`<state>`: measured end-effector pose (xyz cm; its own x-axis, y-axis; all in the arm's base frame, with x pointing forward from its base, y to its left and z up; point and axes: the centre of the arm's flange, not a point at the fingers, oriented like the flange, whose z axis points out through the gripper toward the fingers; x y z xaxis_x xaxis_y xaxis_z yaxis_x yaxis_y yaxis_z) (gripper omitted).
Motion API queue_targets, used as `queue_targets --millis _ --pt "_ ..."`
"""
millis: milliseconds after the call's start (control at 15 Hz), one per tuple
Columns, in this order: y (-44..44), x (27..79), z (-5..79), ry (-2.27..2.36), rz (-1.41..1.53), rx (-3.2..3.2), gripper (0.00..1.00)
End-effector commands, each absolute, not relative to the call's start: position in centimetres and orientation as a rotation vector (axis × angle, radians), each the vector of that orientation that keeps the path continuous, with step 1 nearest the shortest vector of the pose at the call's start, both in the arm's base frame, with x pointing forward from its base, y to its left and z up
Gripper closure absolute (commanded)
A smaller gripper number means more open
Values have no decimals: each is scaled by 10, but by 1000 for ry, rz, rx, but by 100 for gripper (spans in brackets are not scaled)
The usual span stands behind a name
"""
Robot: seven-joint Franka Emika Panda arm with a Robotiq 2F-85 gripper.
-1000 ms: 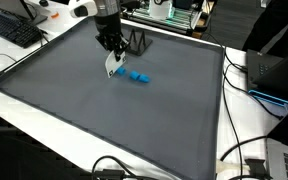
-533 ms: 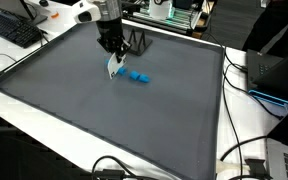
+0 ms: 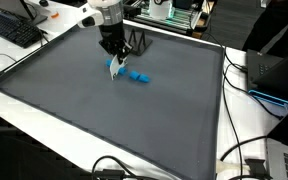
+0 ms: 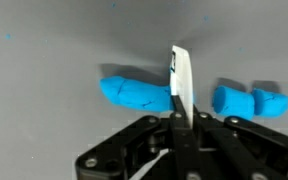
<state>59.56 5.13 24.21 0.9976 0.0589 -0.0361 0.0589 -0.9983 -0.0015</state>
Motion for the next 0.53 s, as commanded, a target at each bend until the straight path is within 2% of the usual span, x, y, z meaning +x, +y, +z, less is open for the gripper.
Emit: queue_targets --millis 0,467 --pt "61 588 222 -106 114 -3107 99" --pt "70 584 235 -120 62 -3109 99"
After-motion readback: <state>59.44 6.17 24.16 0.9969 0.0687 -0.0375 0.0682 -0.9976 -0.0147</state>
